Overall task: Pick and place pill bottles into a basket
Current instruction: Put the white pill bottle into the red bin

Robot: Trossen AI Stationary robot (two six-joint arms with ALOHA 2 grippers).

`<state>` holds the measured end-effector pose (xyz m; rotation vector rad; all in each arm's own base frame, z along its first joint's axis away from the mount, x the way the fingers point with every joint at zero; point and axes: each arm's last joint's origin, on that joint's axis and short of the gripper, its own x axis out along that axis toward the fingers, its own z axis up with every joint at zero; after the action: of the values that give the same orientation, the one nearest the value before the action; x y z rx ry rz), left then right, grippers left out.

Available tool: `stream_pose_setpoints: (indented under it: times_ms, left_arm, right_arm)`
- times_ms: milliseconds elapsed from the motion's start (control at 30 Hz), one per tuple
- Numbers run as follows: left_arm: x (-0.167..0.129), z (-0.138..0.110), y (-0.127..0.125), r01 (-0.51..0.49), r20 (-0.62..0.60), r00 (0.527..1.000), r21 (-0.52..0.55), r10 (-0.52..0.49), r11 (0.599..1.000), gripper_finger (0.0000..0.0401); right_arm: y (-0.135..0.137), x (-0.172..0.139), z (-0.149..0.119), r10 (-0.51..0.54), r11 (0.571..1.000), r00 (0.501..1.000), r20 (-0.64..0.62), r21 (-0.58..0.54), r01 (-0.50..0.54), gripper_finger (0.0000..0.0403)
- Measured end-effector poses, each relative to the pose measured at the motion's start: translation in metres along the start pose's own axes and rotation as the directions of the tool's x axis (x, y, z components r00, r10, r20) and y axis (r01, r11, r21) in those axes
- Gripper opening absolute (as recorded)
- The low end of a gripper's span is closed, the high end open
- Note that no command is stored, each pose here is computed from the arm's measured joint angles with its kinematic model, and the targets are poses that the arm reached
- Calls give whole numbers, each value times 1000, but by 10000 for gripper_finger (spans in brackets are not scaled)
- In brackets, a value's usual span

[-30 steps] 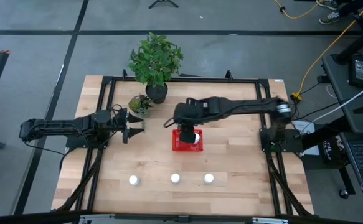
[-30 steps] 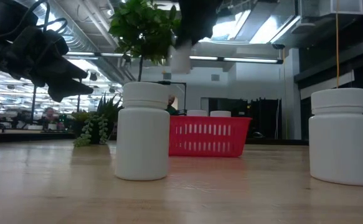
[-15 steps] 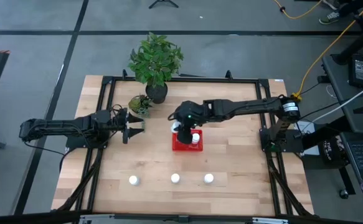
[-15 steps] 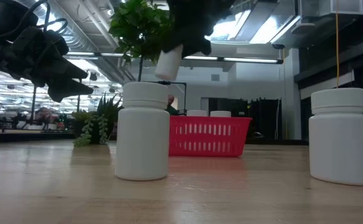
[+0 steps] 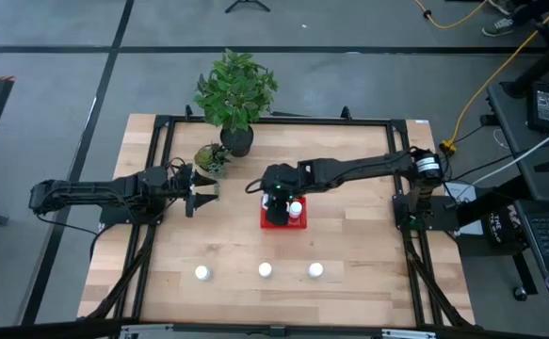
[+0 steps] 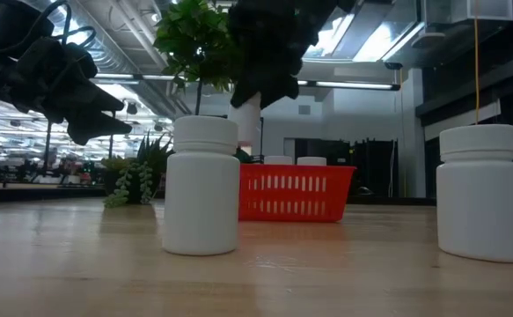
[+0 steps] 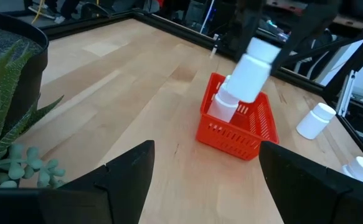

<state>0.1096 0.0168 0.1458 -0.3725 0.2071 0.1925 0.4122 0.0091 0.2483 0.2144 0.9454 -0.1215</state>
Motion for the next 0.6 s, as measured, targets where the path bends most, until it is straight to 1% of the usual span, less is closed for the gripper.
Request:
stream_pose_setpoints:
  times_ms: [167, 533, 600]
  left_arm:
    - [0, 0, 0, 0, 0, 1000, 0, 0, 1000, 281]
    - [0, 0, 0, 0, -2, 1000, -7, 0, 1000, 281]
    - [0, 0, 0, 0, -2, 1000, -7, 0, 1000, 281]
  right_arm:
    - [-1, 17, -4, -8, 1000, 999, -37, -11, 8, 164]
    - [-1, 35, -10, -10, 1000, 997, -75, -27, 8, 164]
    - [-2, 38, -13, -11, 1000, 995, -102, -29, 8, 164]
